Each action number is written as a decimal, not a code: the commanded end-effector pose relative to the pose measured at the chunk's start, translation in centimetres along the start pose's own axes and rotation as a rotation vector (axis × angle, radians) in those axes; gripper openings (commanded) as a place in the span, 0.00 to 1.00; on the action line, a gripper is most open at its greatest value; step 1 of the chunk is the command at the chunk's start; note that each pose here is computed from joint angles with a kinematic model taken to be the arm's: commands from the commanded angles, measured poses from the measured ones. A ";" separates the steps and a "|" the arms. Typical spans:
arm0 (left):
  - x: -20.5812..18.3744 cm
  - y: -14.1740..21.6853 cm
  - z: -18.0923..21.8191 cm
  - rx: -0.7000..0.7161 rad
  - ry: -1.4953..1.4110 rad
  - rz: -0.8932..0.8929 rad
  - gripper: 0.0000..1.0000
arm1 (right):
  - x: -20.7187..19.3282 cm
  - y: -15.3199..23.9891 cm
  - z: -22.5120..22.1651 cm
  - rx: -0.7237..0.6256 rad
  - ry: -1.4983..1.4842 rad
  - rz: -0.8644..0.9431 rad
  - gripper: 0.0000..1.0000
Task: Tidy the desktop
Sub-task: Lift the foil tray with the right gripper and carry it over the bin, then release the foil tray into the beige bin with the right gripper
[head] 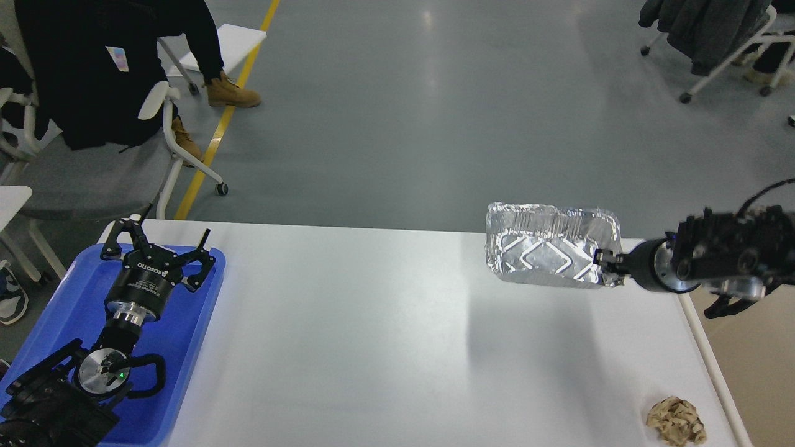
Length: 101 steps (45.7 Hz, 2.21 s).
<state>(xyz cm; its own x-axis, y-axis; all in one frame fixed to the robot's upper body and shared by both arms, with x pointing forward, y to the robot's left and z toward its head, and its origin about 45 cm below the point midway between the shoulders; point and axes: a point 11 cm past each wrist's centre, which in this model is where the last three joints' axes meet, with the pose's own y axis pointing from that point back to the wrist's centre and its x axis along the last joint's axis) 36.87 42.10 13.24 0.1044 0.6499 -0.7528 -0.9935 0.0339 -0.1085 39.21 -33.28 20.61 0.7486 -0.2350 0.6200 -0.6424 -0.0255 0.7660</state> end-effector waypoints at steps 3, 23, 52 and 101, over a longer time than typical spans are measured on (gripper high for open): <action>0.0 0.0 0.0 0.000 0.000 0.000 0.99 | 7.9 8.9 -2.2 0.042 0.035 -0.018 0.00; 0.0 0.0 0.0 -0.002 0.000 0.000 0.99 | 13.6 16.9 -5.6 0.104 0.066 -0.030 0.00; 0.0 0.0 0.0 -0.002 0.000 0.000 0.99 | 14.3 18.4 -3.0 0.130 -0.043 -0.027 0.00; 0.0 0.0 0.0 0.000 0.000 0.000 0.99 | 6.4 18.6 30.8 -0.343 -0.621 0.183 0.00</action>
<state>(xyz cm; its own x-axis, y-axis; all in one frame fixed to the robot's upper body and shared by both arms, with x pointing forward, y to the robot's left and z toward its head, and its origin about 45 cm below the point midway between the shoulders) 36.87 42.12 13.24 0.1041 0.6501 -0.7527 -0.9935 0.0332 -0.1087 30.26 -60.70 36.11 0.4125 -0.6875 0.5977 -0.6436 0.2444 0.7253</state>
